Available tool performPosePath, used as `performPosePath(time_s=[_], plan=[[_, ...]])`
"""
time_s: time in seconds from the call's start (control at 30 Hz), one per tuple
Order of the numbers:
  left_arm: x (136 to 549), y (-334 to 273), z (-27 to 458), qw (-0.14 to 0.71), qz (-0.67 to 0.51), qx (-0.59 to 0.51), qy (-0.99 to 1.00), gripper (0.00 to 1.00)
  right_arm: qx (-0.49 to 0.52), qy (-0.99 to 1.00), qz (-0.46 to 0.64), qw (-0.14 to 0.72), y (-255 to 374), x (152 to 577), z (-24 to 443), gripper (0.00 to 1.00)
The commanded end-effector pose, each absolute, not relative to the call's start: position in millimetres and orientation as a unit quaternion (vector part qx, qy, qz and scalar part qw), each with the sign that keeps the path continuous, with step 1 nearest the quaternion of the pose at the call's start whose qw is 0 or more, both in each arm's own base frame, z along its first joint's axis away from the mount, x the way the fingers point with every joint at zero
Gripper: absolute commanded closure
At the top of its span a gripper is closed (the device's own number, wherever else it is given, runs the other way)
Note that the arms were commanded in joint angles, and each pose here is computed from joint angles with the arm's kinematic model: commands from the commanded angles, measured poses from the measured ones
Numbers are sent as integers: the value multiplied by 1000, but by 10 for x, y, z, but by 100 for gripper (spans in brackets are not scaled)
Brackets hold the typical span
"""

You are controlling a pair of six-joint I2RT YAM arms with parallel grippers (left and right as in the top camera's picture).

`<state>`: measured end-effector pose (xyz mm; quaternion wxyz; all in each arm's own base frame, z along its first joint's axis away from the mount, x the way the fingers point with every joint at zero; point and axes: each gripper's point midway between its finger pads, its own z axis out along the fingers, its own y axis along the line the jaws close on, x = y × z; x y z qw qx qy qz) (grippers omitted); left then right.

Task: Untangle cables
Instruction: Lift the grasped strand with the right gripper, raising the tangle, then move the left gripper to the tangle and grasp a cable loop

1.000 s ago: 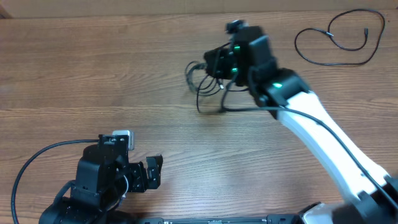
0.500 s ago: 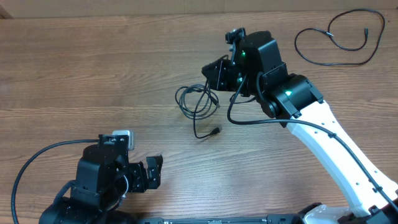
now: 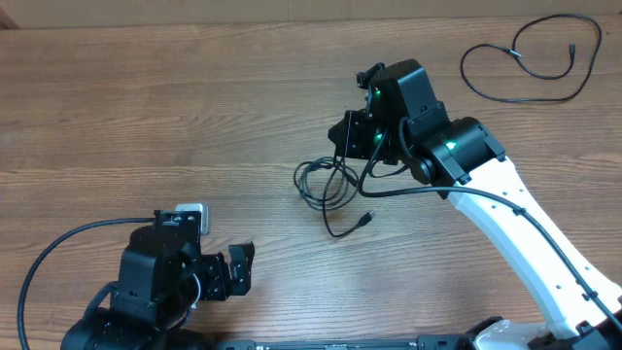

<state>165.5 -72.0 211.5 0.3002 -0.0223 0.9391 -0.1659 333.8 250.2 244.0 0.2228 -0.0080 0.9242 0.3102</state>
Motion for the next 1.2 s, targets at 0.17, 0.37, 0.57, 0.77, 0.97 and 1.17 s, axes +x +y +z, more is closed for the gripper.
performPosePath(time_s=[0.17,0.37,0.57,0.77,0.97,1.17], plan=[[1655,-751,2096,295,-177,-32,939,0,-38,912,358,196,2695,3178,2561,96],[1659,-827,2133,265,-237,-154,922,0,-25,912,365,185,2725,3149,2563,96],[1679,-944,2125,250,-269,-158,917,9,-11,911,369,181,2740,3150,2574,96],[1715,-989,1822,190,-257,-190,928,11,-12,911,372,177,2778,3118,2575,96],[1960,-1173,1682,158,-270,-176,933,16,-22,911,374,173,2844,3059,2576,96],[2202,-1319,1447,119,-270,-171,940,21,-26,911,374,171,2873,3029,2573,96]])
